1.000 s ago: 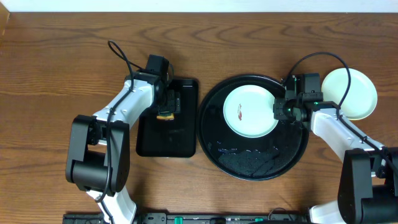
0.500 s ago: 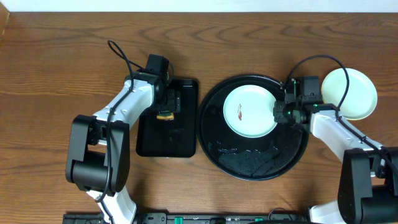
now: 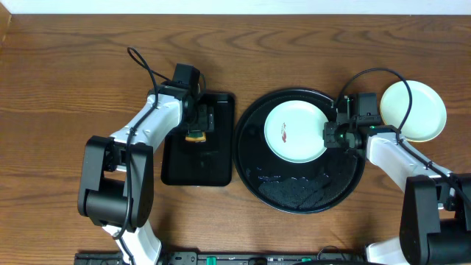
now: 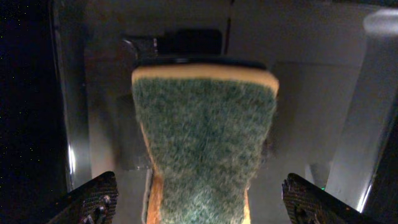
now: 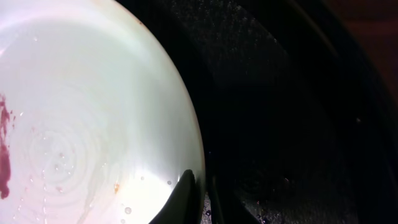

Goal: Clean dirty plates on tray and stack at the side

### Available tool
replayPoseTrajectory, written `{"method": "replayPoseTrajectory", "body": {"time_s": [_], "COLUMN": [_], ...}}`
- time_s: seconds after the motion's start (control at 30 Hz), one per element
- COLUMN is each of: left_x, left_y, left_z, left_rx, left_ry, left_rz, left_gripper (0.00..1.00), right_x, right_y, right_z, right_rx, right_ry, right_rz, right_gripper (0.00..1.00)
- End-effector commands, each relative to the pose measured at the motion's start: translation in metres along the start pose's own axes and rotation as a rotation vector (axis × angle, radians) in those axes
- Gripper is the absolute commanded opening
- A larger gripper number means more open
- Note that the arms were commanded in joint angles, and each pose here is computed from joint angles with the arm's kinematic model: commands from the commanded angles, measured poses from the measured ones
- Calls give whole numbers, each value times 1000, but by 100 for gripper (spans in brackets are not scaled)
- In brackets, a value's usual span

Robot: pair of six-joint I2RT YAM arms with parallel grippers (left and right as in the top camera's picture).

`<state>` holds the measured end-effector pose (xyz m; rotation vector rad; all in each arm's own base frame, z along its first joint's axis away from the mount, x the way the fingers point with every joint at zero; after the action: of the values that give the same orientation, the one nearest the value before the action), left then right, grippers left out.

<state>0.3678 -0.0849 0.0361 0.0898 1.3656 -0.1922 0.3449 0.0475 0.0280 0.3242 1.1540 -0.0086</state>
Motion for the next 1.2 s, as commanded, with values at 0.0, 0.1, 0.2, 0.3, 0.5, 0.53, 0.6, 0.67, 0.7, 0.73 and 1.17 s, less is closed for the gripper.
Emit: {"method": "replayPoseTrajectory", "body": {"time_s": [0.0,0.1,0.2,0.3,0.5,0.53,0.6,0.67,0.7,0.73,1.17], "left_x": [2,3,3,4,9,11,18,22,23,23,23], "left_y": [2,2,2,3,3,3,3,3,3,3,3], "left_z": [-2,0,-1,-2,3,3,3,5,6,7,1], "left_rx": [1,1,1,1,3,3,3,3,3,3,2], "left_ry": [0,-9,-3,-5,-39,-42,-50,-60,-64,-71,-45], "left_rz": [13,13,13,13,12,12,12,11,11,11,12], "left_gripper": [86,82,73,73,80,80,79,72,67,63,65], "right_x": [5,5,5,5,5,5,5,5,5,5,5], "right_y": [-4,-4,-4,-4,-3,-3,-3,-3,-3,-3,-3], "right_z": [-6,-5,-5,-4,-3,-3,-3,-3,-3,-3,-3], "right_rx": [-1,-1,-1,-2,-2,-2,-2,-2,-2,-2,-2], "right_ry": [18,16,14,11,7,7,7,7,6,6,4], "right_rz": [-12,-11,-10,-9,-8,-8,-8,-8,-8,-8,-7], "right_gripper": [5,4,5,4,5,5,5,5,5,5,5]}}
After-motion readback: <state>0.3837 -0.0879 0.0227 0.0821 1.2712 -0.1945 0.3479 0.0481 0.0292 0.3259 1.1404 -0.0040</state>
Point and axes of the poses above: each gripper's point midway between its finger pads, its own x axis out along the fingers, its own y axis along the line the jaws close on, z = x × y, the point moved 2 cm from there along -x, back along the fingers, and after that the axes turned 14 degrees about x, right-handed, at the moved point
